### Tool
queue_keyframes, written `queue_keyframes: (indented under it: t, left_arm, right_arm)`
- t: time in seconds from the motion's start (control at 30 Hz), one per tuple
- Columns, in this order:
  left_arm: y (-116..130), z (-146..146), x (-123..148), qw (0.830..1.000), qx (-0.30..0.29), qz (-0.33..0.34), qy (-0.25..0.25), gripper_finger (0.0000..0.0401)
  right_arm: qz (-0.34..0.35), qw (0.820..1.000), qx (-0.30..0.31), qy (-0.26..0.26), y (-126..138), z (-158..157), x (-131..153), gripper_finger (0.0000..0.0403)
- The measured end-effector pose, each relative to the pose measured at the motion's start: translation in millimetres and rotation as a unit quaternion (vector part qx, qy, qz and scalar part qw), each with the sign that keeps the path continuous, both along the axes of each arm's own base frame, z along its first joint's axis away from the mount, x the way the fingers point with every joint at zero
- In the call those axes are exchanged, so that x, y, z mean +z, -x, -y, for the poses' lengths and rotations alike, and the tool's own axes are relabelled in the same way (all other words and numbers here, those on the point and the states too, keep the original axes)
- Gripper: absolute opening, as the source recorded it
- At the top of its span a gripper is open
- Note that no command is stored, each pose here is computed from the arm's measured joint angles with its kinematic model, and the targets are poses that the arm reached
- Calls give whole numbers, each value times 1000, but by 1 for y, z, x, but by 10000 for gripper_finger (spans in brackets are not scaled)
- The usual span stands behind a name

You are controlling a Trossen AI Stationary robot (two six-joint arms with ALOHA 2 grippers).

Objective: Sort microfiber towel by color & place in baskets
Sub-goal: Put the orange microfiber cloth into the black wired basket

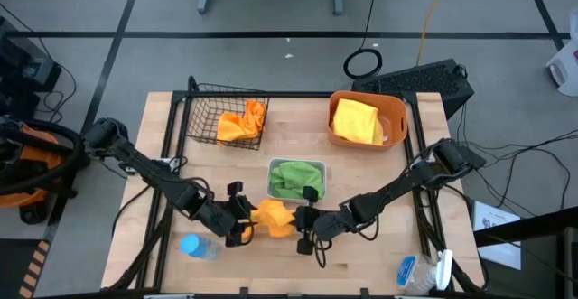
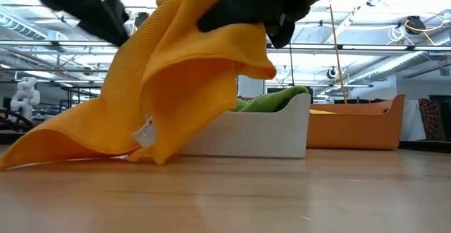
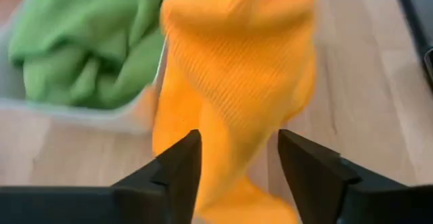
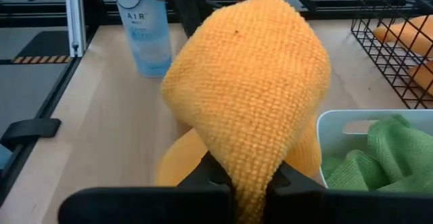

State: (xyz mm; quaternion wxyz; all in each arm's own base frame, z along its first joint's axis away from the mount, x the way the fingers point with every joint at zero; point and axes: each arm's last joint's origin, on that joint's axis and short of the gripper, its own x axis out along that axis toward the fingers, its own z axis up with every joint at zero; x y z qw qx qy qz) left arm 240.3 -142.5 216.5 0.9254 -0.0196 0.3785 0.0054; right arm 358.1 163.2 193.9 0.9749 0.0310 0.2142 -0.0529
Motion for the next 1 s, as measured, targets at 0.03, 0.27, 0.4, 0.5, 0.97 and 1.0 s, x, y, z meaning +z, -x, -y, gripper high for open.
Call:
queue_keyframes:
  t: [0.03, 0.27, 0.4, 0.5, 0.97, 1.0]
  left_arm:
    - [2, 0, -4, 1000, 8, -5, 5, 207]
    - [15, -6, -38, 997, 76, -28, 8, 245]
    - [10, 1, -53, 999, 24, -14, 38, 241]
    - [1, 9, -59, 999, -12, 12, 47, 225]
    - [-7, 20, -19, 992, -40, 118, -8, 15]
    - [-7, 19, -14, 991, -34, 129, -6, 16]
  right_arm:
    - [0, 1000, 0, 0, 0, 0, 0, 3]
    - [0, 1000, 3, 5, 0, 0, 0, 3]
    - [3, 1000, 3, 5, 0, 0, 1, 3]
    - [12, 1000, 5, 5, -1, 0, 3, 2]
    - [27, 1000, 14, 8, -2, -2, 6, 6]
    - [27, 1000, 14, 8, -2, -2, 6, 7]
